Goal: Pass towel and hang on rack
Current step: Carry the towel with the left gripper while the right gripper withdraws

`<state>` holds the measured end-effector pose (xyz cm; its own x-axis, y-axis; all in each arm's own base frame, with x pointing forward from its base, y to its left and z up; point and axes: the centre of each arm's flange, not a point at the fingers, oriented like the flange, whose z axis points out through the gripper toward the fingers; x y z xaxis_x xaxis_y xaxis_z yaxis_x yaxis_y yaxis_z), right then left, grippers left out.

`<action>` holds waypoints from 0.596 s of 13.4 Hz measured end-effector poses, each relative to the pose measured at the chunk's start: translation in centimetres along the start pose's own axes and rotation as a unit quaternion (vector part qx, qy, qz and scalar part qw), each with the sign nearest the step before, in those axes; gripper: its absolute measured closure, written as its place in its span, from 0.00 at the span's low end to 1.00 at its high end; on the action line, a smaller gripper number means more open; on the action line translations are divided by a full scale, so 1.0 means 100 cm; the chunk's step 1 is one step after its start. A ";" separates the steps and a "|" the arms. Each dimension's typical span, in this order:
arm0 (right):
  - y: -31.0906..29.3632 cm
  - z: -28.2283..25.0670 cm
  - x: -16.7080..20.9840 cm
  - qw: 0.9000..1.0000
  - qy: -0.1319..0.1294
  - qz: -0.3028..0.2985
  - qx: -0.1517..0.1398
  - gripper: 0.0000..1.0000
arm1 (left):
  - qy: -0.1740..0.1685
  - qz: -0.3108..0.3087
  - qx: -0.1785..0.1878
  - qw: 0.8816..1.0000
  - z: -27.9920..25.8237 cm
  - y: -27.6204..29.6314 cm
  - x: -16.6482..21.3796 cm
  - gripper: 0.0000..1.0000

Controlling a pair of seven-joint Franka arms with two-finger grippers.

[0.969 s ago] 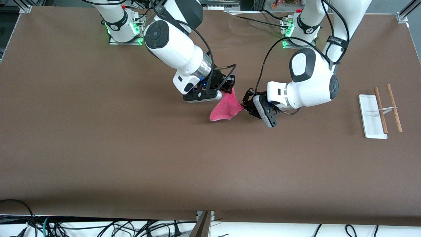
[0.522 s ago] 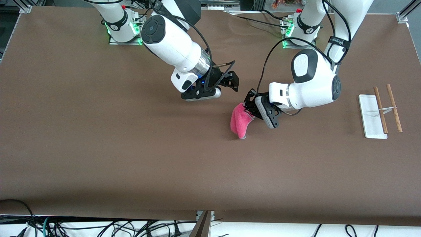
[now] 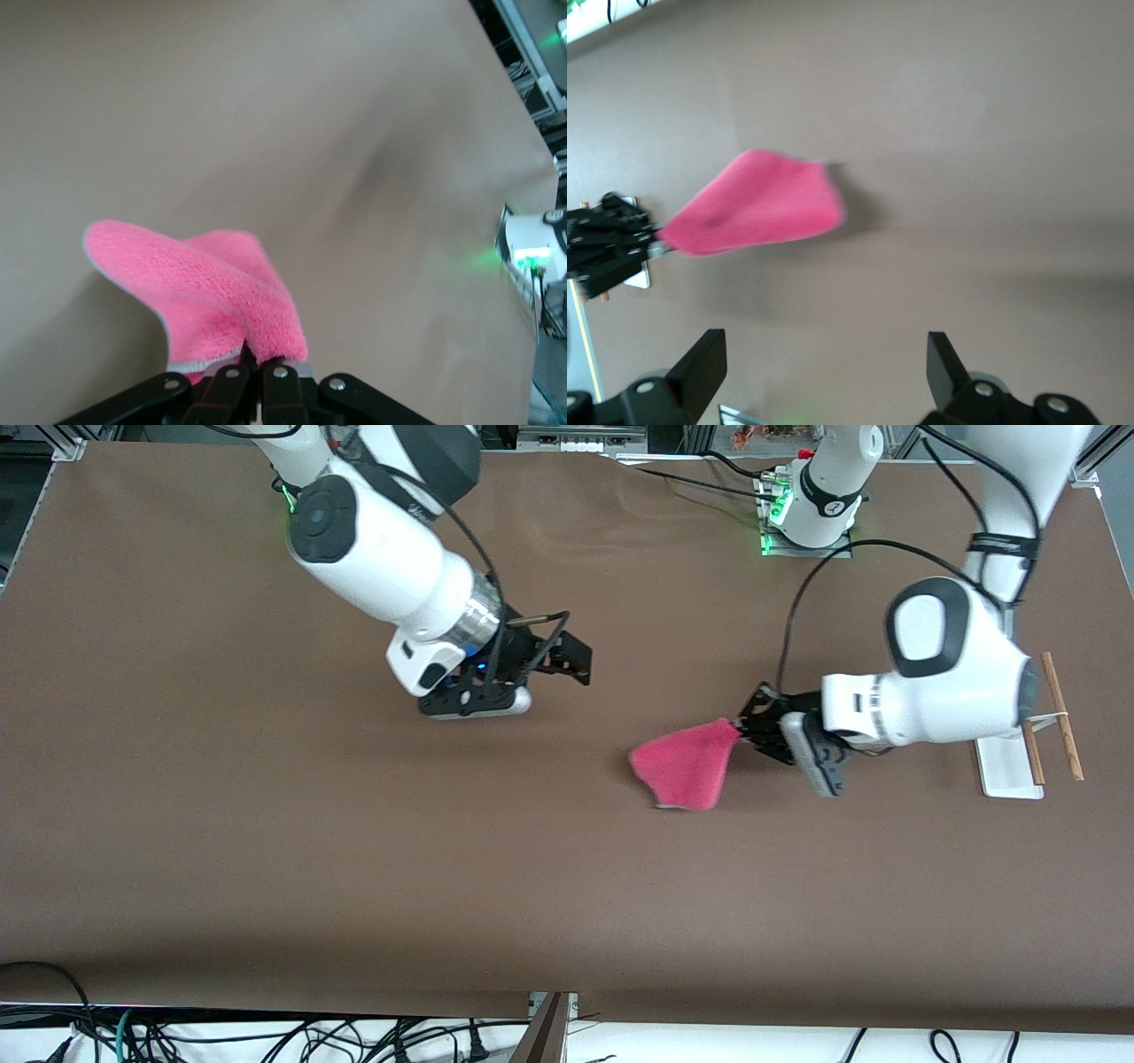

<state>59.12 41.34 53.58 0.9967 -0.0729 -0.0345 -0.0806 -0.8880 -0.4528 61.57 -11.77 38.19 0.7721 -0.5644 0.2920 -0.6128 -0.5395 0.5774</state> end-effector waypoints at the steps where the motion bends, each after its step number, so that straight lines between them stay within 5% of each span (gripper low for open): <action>1: 0.016 -0.009 0.013 1.000 0.006 -0.013 -0.010 0.00 | -0.018 -0.005 0.004 1.000 -0.026 -0.015 -0.016 0.97; 4: 0.065 -0.022 0.041 0.997 0.005 -0.048 -0.060 0.00 | -0.064 -0.012 0.040 0.997 -0.089 -0.046 -0.052 0.97; 8: 0.178 -0.058 0.078 0.982 -0.061 -0.099 -0.150 0.00 | -0.099 -0.023 0.086 0.991 -0.151 -0.076 -0.097 0.97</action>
<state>65.40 22.36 50.40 0.9844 0.1530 -0.0874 0.1354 -0.9743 -0.1802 61.31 7.21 42.46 0.7617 -0.6397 0.1032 -0.6110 -0.6560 0.4431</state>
